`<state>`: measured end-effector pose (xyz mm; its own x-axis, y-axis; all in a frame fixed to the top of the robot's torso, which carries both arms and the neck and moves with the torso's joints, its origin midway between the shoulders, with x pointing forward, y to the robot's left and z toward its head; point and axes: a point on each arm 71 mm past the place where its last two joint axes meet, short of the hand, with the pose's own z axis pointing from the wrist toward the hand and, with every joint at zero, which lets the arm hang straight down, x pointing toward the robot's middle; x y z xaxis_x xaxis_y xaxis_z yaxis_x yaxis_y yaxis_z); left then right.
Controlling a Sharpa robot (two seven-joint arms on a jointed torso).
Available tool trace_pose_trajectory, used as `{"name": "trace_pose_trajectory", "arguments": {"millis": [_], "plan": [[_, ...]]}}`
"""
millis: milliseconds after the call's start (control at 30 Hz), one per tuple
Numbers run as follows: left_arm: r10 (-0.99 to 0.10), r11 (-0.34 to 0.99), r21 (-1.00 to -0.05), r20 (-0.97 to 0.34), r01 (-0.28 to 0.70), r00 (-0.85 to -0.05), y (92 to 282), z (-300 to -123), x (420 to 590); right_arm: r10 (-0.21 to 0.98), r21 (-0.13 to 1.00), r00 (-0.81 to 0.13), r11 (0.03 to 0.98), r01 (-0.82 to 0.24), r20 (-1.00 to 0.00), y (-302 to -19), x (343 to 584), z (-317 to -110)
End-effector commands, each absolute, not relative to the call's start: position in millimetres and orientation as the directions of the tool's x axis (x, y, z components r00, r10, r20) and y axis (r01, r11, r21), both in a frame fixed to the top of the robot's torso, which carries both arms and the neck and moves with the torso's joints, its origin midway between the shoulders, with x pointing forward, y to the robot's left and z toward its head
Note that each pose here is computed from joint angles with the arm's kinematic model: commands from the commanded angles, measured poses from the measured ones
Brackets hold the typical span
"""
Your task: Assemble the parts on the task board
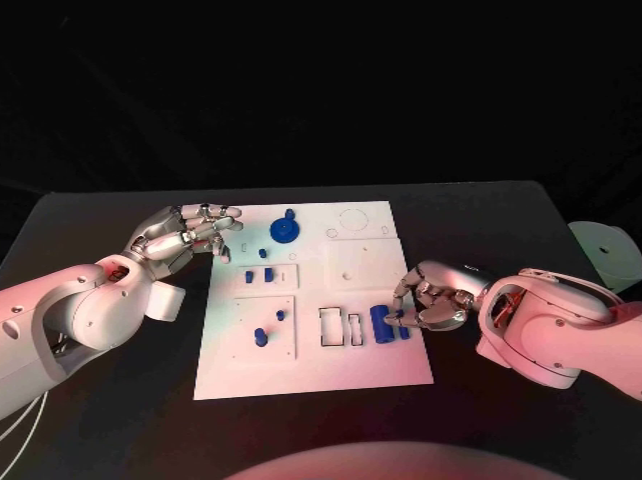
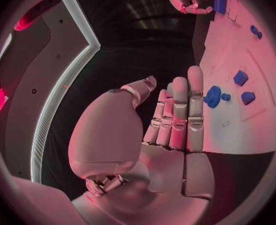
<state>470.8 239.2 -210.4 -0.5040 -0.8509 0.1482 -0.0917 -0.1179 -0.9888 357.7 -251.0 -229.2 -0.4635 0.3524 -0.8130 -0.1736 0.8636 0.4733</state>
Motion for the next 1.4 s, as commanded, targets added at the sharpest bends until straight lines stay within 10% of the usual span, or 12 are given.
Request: {"name": "trace_pose_trajectory", "arguments": {"millis": [33,1400], "plan": [[-0.847,-0.124,-0.989,0.149,-0.083,-0.510,238.4,-209.4,470.2,0.307,0.432,-0.460,0.880,-0.196,-0.833,-246.9,356.8,-232.9],[-0.840,-0.120,-0.988,0.154,-0.098,-0.521,239.9,-210.0,468.9,0.242,0.391,-0.507,0.897,-0.209,-0.827,-214.2,358.0,-262.4]]}}
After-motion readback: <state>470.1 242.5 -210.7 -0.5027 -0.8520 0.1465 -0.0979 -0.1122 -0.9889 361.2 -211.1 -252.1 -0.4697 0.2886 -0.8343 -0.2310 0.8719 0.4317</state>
